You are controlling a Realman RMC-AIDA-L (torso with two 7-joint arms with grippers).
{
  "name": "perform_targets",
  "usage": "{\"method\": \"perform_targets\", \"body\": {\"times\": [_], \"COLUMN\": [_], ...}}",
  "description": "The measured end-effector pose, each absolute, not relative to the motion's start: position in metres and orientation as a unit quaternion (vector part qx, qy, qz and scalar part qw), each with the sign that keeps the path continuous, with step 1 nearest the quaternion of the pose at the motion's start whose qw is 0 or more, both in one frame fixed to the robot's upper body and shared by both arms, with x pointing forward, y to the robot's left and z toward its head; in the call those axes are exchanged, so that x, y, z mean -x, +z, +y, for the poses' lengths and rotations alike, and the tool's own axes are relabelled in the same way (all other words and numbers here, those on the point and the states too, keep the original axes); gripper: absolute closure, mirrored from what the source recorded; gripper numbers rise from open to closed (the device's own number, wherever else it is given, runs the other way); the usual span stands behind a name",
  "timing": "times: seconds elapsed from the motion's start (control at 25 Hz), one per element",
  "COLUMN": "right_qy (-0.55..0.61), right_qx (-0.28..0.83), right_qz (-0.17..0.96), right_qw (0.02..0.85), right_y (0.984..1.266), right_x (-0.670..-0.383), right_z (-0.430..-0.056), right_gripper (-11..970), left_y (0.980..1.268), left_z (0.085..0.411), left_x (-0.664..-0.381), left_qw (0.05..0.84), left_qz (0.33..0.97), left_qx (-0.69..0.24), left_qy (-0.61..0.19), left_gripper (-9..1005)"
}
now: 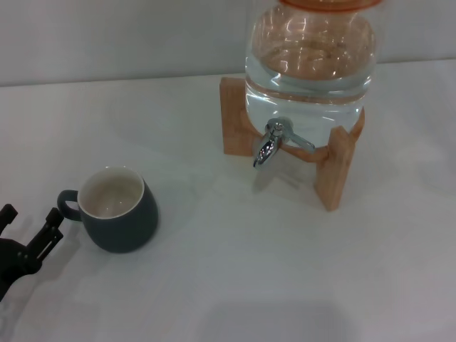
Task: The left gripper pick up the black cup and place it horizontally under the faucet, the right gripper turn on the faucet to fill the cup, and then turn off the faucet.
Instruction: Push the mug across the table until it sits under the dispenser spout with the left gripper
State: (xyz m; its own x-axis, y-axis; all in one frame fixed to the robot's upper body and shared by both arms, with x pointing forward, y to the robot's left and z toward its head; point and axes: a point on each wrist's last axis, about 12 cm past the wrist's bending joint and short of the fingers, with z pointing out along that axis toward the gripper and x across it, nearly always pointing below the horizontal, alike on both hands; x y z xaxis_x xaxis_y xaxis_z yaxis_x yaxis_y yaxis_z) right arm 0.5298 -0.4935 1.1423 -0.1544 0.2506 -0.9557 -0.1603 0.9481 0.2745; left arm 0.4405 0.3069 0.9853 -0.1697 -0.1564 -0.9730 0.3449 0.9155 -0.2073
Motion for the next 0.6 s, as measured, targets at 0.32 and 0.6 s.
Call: {"method": "perform_targets", "body": {"times": [0.32, 0.6], "right_qy": [0.157, 0.158], "right_qx": [-0.033, -0.033], "right_qz": [0.745, 0.745], "right_qw": [0.648, 0.647], "right_y": [1.1402, 1.1398], "right_x": [-0.5269, -0.5266], "right_z": [-0.4948, -0.494], "right_gripper": [117, 118], "left_y": [0.9868, 0.9857], "left_z": [0.3114, 0.3119], "left_x": [-0.4413, -0.4392], "left_qw": [0.647, 0.646], "left_qz": [0.737, 0.739], "left_qx": [-0.054, -0.058], "left_qy": [-0.188, -0.183], "left_gripper": [108, 108]}}
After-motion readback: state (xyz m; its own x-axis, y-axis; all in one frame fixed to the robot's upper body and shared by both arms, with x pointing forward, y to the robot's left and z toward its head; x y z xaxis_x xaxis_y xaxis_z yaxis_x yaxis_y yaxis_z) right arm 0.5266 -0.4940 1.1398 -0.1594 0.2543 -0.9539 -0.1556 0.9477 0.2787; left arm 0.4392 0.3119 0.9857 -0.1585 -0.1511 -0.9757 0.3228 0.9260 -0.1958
